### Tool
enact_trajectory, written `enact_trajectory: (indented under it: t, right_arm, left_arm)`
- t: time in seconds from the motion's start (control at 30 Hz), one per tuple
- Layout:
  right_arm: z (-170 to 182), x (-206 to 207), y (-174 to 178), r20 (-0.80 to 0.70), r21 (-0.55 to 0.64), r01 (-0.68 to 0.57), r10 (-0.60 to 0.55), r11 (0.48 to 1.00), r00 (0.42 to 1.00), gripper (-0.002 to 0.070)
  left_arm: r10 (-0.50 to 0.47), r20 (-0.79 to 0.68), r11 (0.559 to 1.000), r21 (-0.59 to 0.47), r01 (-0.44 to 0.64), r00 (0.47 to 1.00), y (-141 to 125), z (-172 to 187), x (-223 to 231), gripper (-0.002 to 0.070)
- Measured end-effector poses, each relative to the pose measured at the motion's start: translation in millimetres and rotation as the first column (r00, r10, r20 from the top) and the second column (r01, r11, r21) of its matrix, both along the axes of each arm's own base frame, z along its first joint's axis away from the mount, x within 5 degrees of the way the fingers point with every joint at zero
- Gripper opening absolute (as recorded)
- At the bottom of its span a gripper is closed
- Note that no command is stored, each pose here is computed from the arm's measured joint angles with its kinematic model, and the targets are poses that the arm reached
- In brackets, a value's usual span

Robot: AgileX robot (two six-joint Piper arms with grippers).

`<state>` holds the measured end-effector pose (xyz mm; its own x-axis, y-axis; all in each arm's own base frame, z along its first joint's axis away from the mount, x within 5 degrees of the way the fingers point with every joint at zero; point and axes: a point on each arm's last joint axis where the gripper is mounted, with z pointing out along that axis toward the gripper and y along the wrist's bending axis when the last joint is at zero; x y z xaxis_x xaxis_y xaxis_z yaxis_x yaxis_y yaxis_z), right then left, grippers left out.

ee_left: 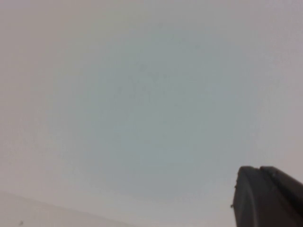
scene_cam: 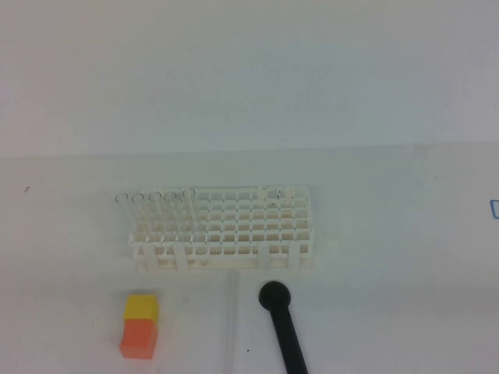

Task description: Place the test tubes

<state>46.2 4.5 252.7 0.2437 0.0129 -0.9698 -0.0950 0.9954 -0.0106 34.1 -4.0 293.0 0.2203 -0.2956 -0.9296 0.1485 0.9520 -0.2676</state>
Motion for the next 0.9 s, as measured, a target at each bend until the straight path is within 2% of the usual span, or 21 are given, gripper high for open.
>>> enact_trajectory:
  t: [0.1, 0.2, 0.33, 0.5, 0.6, 0.73, 0.8, 0.9]
  right_arm:
    - [25.4, -5.8, -0.3, -0.026, -0.010, -0.002, 0.001, 1.000, 1.000, -0.0001]
    - [49.2, -5.8, -0.1, -0.083, -0.020, -0.004, 0.002, 1.000, 0.997, -0.0001]
    - [71.5, 3.0, 1.1, -0.239, -0.039, -0.012, 0.002, 0.999, 0.971, -0.0001]
    - [86.6, 13.3, 2.3, -0.477, -0.068, -0.028, -0.008, 0.997, 0.879, -0.0001]
    - [85.4, 17.7, 3.3, -0.598, -0.071, -0.042, -0.009, 0.997, 0.802, -0.0001]
    - [82.7, 17.6, 3.5, -0.653, -0.074, -0.050, -0.010, 0.996, 0.757, -0.0001]
    - [82.0, 17.2, 3.5, -0.660, -0.074, -0.051, -0.011, 0.996, 0.751, -0.0001]
    - [80.9, 16.7, 3.4, -0.670, -0.075, -0.052, -0.012, 0.996, 0.743, -0.0001]
  left_arm:
    - [-0.016, -0.045, 0.999, 0.040, 0.017, 0.999, -2.1, 29.7, -2.8, -0.0001]
    - [-0.029, -0.159, 0.994, 0.100, 0.045, 0.987, -4.9, 52.8, 1.8, -0.0001]
    - [-0.040, -0.411, 0.977, 0.174, 0.122, 0.911, -9.2, 59.5, 17.7, -0.0001]
    - [-0.041, -0.542, 0.975, 0.162, 0.152, 0.840, -11.1, 49.1, 41.3, -0.0001]
    - [-0.125, -0.671, 0.983, 0.016, 0.182, 0.731, -17.6, 37.4, 52.1, -0.0001]
    - [-0.277, -0.824, 0.941, -0.129, 0.313, 0.495, -33.9, 18.0, 65.5, -0.0001]
    - [-0.336, -0.845, 0.907, -0.171, 0.386, 0.415, -41.3, 11.8, 76.1, -0.0001]
    - [-0.392, -0.854, 0.866, -0.216, 0.451, 0.344, -48.8, 2.3, 97.1, -0.0001]
